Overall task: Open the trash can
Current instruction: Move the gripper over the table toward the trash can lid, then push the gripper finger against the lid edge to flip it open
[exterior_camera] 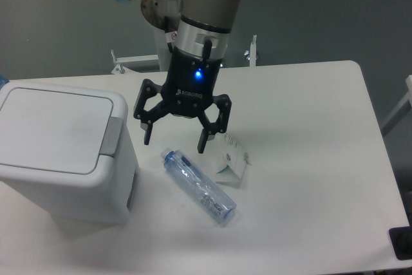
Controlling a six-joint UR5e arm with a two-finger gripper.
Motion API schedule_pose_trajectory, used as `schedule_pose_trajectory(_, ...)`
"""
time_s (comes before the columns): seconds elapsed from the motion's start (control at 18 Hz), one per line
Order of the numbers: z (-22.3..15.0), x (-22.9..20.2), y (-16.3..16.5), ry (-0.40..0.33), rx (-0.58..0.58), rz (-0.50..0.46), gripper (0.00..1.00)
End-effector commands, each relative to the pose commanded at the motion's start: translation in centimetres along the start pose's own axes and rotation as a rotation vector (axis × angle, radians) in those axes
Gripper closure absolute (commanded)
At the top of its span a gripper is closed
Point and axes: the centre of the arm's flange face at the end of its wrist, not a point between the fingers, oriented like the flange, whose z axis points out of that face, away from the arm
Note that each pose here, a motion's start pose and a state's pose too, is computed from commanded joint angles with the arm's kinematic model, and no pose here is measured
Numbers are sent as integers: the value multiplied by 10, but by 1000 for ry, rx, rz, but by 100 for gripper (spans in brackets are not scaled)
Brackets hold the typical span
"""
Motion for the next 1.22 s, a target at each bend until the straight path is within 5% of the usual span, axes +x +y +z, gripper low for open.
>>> schedule_pose_trajectory(0.56, 25, 33, 35, 43, -63, 25, 0)
schedule_pose_trajectory(1.22, 25, 33, 33, 41, -58, 30, 0)
